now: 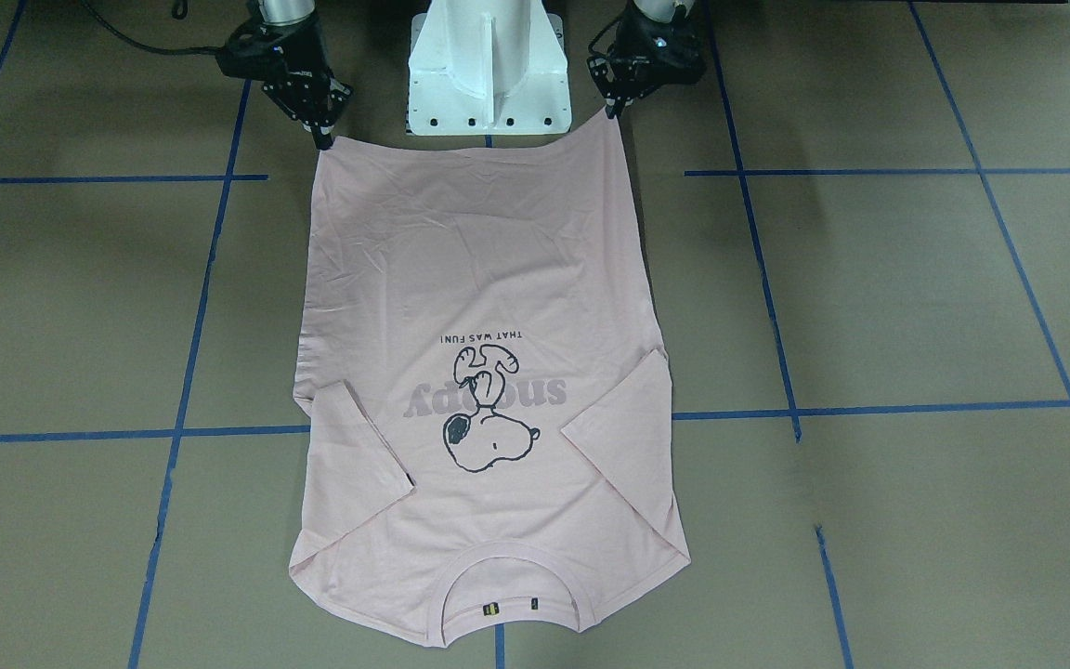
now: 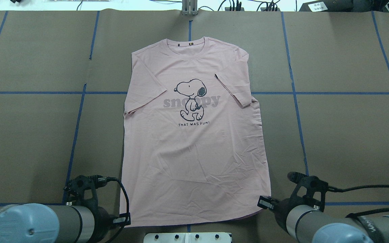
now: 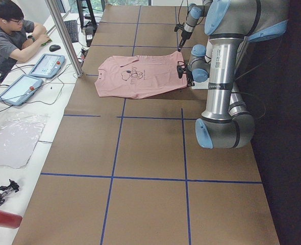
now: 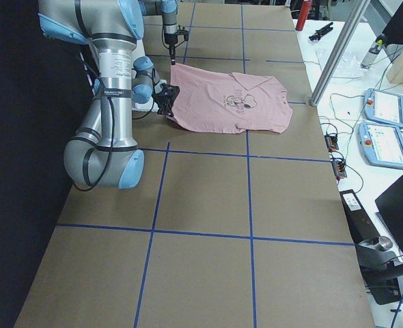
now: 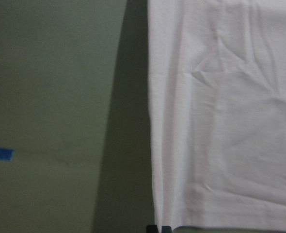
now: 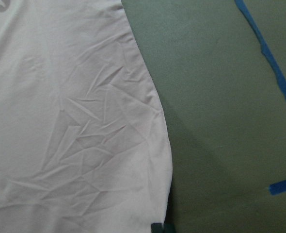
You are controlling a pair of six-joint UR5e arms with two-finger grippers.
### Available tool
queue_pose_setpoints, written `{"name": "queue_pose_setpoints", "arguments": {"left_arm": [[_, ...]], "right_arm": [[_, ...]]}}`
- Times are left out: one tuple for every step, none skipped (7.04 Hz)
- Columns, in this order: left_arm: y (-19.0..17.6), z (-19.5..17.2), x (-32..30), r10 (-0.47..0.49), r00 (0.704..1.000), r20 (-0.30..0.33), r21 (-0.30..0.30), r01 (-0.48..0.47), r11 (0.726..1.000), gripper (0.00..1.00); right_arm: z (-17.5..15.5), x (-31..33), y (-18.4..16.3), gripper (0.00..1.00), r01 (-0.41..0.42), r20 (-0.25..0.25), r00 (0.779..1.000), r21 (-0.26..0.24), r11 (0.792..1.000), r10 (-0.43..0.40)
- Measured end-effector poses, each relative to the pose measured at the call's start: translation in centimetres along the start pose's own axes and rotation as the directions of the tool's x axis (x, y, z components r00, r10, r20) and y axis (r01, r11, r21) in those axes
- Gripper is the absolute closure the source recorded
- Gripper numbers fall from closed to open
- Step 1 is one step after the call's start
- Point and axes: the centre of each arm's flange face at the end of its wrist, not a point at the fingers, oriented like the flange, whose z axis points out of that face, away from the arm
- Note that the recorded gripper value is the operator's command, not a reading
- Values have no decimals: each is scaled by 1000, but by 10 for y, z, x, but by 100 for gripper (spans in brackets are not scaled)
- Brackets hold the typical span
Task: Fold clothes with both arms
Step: 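Lift the hem with both grippers and fold it toward the collar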
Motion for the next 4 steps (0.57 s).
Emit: {"name": "queue_pose_setpoints", "arguments": {"left_arm": [[2,-62,20,4,1000,-18,-29,-4,1000,100],[-4,-114,35,-5,999,-42,-40,3,999,100],[-13,-142,44,0,998,-58,-41,-2,999,100],[-23,-148,48,39,998,-53,-26,-40,999,100]], "right_arm": [[-44,-5,-18,100,7,6,1000,-30,1000,-7],[-86,-11,-32,100,7,8,1000,-68,998,-7],[-115,-22,-42,100,11,7,1000,-90,996,-11],[-133,-38,-51,100,31,5,1000,-91,995,-31]]}}
